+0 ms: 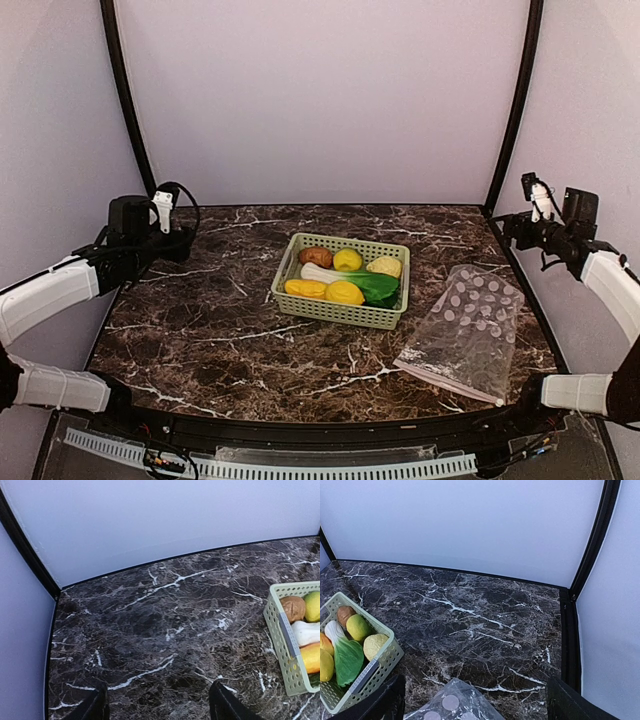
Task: Place the food in the zip-top bag and seal the zipper
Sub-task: Adjust the bin at the corner of the board.
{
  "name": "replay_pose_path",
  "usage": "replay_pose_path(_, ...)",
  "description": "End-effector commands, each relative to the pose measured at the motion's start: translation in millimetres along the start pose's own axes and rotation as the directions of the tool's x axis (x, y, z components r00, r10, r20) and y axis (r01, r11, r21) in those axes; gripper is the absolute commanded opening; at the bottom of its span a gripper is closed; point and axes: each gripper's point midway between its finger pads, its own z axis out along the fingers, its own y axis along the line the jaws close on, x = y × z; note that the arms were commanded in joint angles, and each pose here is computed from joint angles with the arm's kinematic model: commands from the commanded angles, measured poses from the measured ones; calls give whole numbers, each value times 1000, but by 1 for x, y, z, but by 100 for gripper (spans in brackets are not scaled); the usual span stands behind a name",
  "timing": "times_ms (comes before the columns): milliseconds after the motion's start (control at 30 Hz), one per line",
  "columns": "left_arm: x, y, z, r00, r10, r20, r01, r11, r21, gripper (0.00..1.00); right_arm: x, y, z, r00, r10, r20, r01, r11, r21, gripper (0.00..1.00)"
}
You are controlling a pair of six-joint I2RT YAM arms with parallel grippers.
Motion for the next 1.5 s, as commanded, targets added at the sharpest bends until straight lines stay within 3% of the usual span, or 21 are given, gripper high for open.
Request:
replay_pose_path(0, 2, -37, -9, 999, 29, 33, -35, 981, 191, 67, 2, -2, 0, 999, -36, 26, 36, 999, 13, 96)
replay_pose_path(200, 6, -102, -27, 983, 179, 45, -182, 896, 406, 70, 19, 30, -2, 988, -145, 47, 151, 976, -156, 98)
replay_pose_path(300, 8, -144, -39, 951, 299, 77, -297, 813, 501, 71, 25, 42, -3, 986, -160, 47, 167, 959, -227, 98)
replay_pose_path(500, 25, -218, -51, 838, 531, 124, -475, 599, 645, 68, 31, 54, -4, 977, -205, 61, 214, 931, -297, 95)
replay_pose_path(767, 35, -293, -43, 737, 645, 201, -525, 359, 771, 65, 34, 59, -4, 972, -225, 65, 234, 914, -332, 92)
replay_pose_path(900, 54, -316, -30, 673, 712, 201, -533, 278, 799, 56, 35, 62, -5, 971, -230, 70, 239, 908, -345, 92)
replay_pose_path(1033, 70, -321, -19, 633, 754, 173, -528, 257, 810, 50, 38, 62, -4, 969, -240, 63, 247, 903, -351, 91)
replay_pose_path(1167, 83, -318, -2, 600, 787, 141, -549, 277, 789, 42, 39, 62, -3, 968, -246, 55, 249, 901, -357, 90)
replay_pose_path(1467, 87, -307, 23, 575, 815, 63, -593, 363, 719, 21, 47, 72, 6, 962, -272, 22, 259, 884, -389, 89)
